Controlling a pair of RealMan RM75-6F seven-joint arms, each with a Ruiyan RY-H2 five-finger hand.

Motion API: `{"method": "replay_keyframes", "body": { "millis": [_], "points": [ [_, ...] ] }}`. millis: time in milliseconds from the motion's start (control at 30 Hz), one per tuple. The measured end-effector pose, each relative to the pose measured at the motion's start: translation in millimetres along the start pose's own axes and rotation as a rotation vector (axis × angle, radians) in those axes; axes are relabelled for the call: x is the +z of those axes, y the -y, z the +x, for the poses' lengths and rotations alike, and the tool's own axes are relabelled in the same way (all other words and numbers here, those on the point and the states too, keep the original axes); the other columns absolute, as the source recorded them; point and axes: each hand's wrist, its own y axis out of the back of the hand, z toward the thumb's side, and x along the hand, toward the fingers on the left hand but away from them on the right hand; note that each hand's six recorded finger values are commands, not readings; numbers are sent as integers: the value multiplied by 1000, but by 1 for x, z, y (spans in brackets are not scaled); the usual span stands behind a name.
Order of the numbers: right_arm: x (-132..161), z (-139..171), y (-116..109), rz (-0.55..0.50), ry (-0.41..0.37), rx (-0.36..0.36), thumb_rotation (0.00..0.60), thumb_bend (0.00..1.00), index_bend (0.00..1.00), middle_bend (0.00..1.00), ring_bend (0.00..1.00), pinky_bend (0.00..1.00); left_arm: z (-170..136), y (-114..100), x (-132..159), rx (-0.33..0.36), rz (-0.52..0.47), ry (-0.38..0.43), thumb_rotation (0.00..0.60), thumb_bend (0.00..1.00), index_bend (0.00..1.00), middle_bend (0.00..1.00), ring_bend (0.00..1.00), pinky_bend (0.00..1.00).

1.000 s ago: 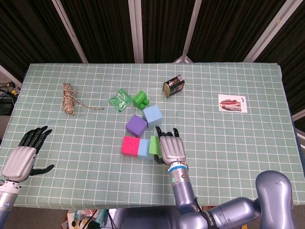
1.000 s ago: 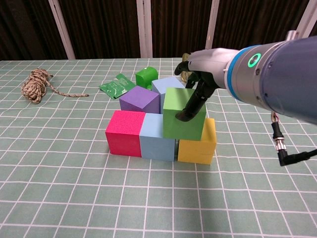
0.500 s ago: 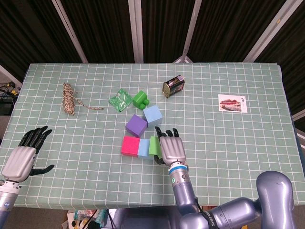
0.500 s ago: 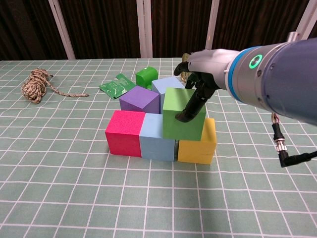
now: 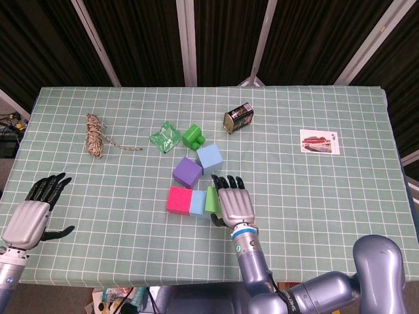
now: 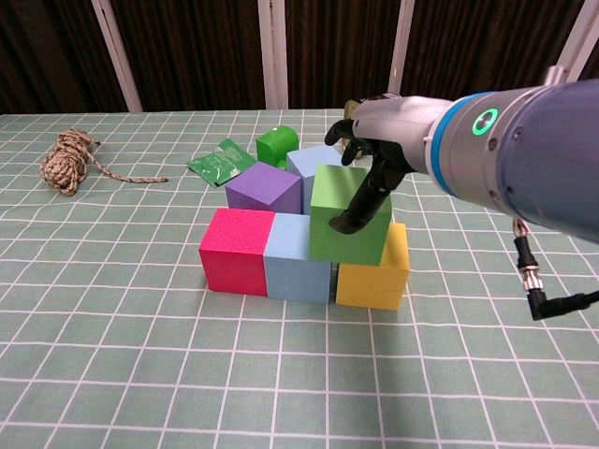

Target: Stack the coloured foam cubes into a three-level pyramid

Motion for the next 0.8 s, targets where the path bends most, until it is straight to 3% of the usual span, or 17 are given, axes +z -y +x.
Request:
{"method": "replay_keyframes", "body": {
  "millis": [100,467,800],
  "points": [
    [1,1,0,-1,-7,3,600,346,0,0,0,0,0,0,0,0,0,0,600,129,0,7,0,0],
    [0,11,-4,2,-36,8,600,347,0,0,0,0,0,0,0,1,3,1,600,130,0,7,0,0],
    [-27,17,-19,-43,-20,-26,600,346,0,0,0,0,-2,-1,1,6,6,5,600,129,0,7,0,0]
  ]
}}
